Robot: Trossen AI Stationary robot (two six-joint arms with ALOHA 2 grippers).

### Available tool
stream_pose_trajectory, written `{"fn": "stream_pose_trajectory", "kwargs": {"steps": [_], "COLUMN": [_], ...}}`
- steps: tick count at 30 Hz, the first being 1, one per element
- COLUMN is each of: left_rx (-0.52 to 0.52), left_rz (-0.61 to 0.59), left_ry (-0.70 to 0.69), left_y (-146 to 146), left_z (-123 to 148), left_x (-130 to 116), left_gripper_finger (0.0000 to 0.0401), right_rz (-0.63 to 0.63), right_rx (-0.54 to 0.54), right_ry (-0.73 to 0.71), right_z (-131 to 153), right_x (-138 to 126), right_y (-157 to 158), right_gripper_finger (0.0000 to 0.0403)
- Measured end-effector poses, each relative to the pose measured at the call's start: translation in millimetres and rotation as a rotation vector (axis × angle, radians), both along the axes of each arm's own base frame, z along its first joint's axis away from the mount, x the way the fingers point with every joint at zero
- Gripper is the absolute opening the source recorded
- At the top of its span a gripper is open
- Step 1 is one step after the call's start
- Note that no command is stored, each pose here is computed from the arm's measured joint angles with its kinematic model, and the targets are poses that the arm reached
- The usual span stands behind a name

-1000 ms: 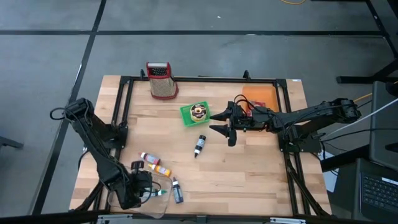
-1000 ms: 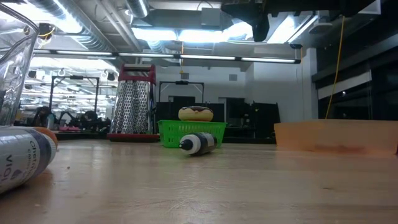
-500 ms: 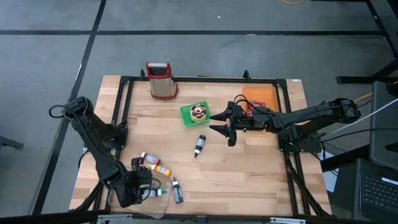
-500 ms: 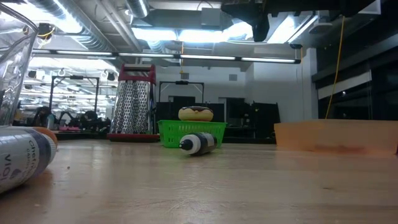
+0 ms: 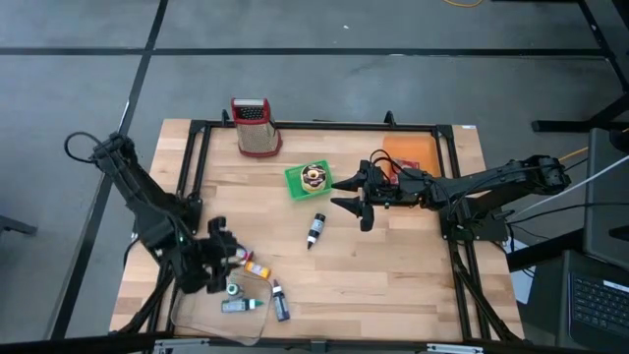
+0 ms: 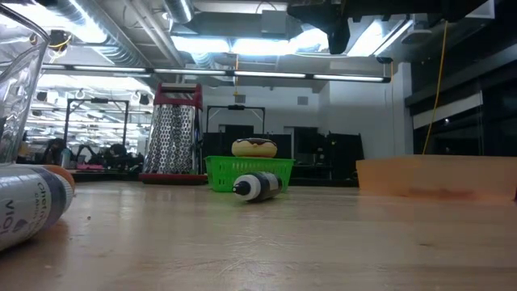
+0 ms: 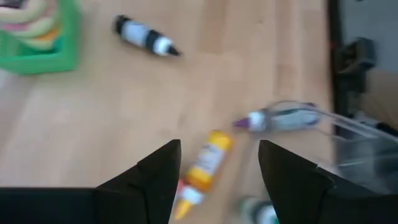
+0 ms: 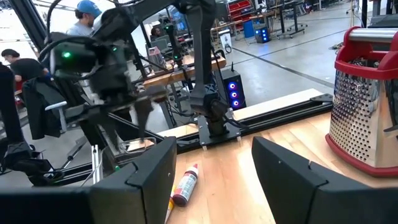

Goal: Pick & Place Food Item
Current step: Put the pink food coloring bottle into the transparent bin

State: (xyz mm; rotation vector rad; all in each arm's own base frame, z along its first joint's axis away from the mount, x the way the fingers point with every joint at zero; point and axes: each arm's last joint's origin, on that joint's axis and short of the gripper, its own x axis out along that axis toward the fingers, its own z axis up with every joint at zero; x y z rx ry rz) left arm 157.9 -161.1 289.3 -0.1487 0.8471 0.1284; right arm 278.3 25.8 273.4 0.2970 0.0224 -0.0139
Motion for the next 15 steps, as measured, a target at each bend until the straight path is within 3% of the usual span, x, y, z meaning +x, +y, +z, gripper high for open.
{"fn": "stream_pose_trajectory", "kwargs": {"steps": [8, 15], "left_rx": [0.074, 0.063], "left_rz": [0.049, -0.119], "left_ry": [0.269, 0.451], "left_y": [52.7, 68.6], "left_z": [-2.8, -11.6], "left_x": [10.4, 23.0], "left_gripper_finger": [0.0209, 0.0201], "right_rz": [0.000, 0.002], "right_rx": [0.000, -0.004], "right_ry": [0.000, 0.002], "right_z": [0.0, -0.3], "right_x": [0.0, 0.0], "right_y": [0.0, 0.1], "right_gripper_finger": [0.0213, 0.0213]}}
